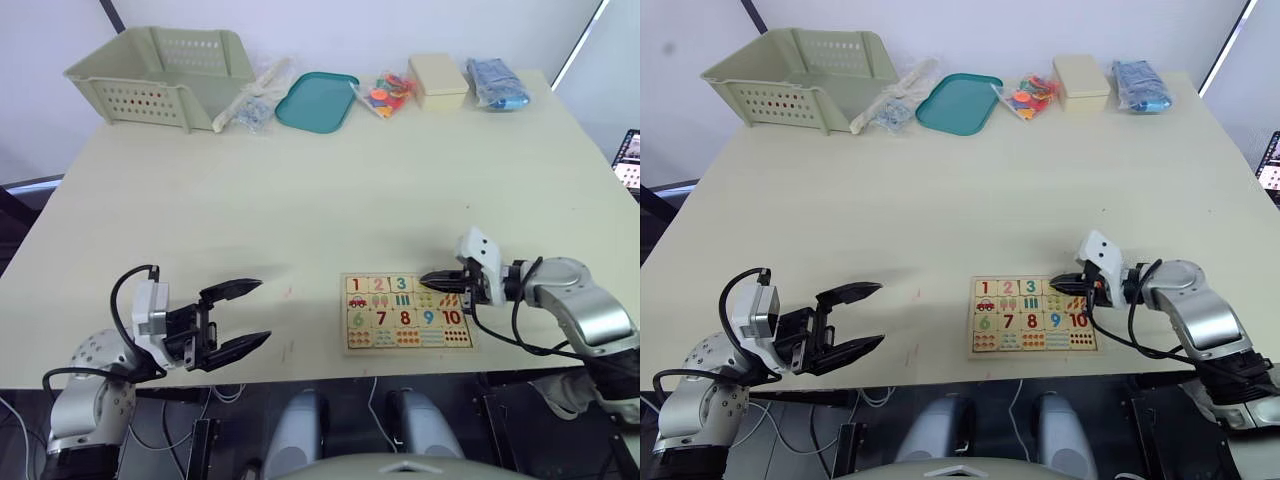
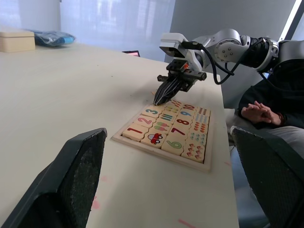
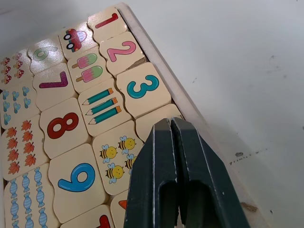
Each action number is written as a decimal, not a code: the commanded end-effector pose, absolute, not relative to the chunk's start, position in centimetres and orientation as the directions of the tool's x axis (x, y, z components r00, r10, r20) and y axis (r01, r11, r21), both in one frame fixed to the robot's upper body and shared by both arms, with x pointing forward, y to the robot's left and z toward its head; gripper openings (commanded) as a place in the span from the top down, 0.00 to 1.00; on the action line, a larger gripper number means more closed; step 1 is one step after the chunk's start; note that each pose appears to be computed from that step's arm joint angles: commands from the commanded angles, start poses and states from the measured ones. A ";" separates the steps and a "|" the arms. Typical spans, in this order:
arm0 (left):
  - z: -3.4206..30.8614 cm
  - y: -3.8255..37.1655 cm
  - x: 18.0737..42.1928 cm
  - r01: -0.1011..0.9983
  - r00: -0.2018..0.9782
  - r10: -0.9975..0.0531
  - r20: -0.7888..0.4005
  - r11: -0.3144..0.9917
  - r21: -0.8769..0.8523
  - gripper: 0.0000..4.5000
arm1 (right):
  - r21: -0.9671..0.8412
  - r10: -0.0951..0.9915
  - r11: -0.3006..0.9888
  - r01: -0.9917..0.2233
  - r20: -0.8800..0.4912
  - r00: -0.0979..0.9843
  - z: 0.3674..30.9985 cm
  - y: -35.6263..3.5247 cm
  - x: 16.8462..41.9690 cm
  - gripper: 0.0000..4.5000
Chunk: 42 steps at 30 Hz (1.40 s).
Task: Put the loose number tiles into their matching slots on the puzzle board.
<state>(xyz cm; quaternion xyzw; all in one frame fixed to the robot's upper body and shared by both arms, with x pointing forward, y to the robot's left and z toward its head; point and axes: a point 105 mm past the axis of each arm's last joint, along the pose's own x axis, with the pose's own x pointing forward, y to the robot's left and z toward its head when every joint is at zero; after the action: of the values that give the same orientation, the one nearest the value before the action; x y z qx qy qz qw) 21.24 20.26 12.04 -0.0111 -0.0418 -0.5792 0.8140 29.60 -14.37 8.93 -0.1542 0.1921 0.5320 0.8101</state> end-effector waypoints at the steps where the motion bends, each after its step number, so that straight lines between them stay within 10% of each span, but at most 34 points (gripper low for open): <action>1: 12.4 20.3 21.3 0.941 0.329 -0.940 0.089 0.335 0.054 0.00 | -0.015 0.775 0.407 -0.913 -0.523 0.354 6.8 -15.0 29.1 1.00; 15: 11.8 20.9 21.8 0.917 0.394 -0.913 0.100 0.398 0.022 0.00 | -0.076 0.823 0.558 -0.827 -0.079 0.563 14.4 -19.2 25.1 1.00; 18: 11.2 21.7 21.7 0.899 0.436 -0.895 0.097 0.438 0.003 0.00 | -0.077 0.748 0.647 -0.758 -0.129 0.651 13.5 -23.2 22.5 0.85; 26: 9.1 24.3 21.0 0.854 0.520 -0.853 0.038 0.519 -0.039 0.00 | -0.092 0.575 0.790 -0.607 -0.234 0.784 12.4 -29.7 17.8 0.01; 42: 9.1 24.2 20.4 0.856 0.517 -0.856 0.019 0.516 -0.037 0.00 | -0.079 0.518 0.832 -0.549 -0.244 0.820 11.1 -31.5 17.5 0.01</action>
<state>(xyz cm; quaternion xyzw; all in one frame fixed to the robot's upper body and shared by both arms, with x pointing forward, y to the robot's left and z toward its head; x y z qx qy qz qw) 20.51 24.14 8.20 -0.0391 0.0108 -0.4886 0.8715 17.33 -31.46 10.37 -0.0615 0.1196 0.2812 0.9502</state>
